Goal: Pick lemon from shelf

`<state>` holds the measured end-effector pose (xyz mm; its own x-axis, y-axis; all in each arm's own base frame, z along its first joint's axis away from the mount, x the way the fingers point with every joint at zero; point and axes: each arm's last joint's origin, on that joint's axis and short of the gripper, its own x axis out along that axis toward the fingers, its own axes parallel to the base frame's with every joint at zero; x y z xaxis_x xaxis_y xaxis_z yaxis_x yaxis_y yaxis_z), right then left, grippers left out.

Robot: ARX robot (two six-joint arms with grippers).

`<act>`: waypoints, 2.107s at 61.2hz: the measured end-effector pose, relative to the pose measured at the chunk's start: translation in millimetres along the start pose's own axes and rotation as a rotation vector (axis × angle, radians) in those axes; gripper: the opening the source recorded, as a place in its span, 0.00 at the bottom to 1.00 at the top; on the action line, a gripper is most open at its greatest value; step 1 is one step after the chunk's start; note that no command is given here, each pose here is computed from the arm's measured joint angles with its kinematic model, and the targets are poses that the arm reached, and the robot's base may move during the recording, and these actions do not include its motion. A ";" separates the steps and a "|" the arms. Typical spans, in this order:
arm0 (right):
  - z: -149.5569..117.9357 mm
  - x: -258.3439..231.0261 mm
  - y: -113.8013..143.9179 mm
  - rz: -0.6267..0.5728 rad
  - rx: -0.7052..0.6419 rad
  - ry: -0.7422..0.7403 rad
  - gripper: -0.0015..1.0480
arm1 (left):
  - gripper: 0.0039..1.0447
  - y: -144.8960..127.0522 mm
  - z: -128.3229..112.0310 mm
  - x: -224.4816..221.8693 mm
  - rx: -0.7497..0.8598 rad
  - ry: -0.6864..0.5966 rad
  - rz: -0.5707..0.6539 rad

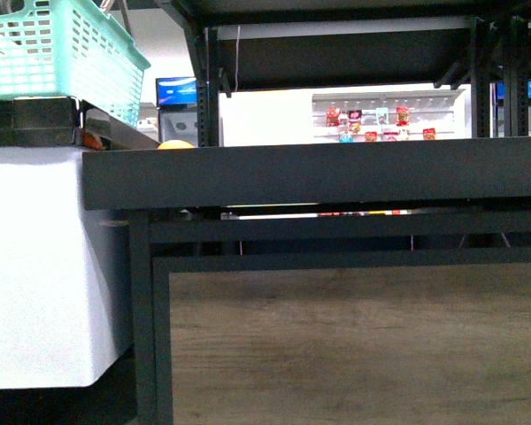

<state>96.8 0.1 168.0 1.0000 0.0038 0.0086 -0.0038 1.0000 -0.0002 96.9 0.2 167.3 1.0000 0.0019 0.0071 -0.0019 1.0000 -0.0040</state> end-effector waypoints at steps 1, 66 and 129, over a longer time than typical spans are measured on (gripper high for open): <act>0.0 0.0 0.0 0.000 0.000 0.000 0.93 | 0.92 0.0 0.0 0.0 0.000 0.000 0.000; 0.0 0.0 0.0 -0.002 0.000 0.000 0.93 | 0.92 0.0 0.0 0.0 0.000 0.000 0.000; 0.0 0.0 -0.1 -0.003 0.000 0.000 0.93 | 0.92 0.0 0.0 0.0 0.000 0.000 0.000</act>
<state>96.8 0.1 168.0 1.0000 0.0008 0.0086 -0.0008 1.0000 -0.0002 96.9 0.2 167.3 1.0000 0.0019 0.0071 -0.0019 1.0000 -0.0036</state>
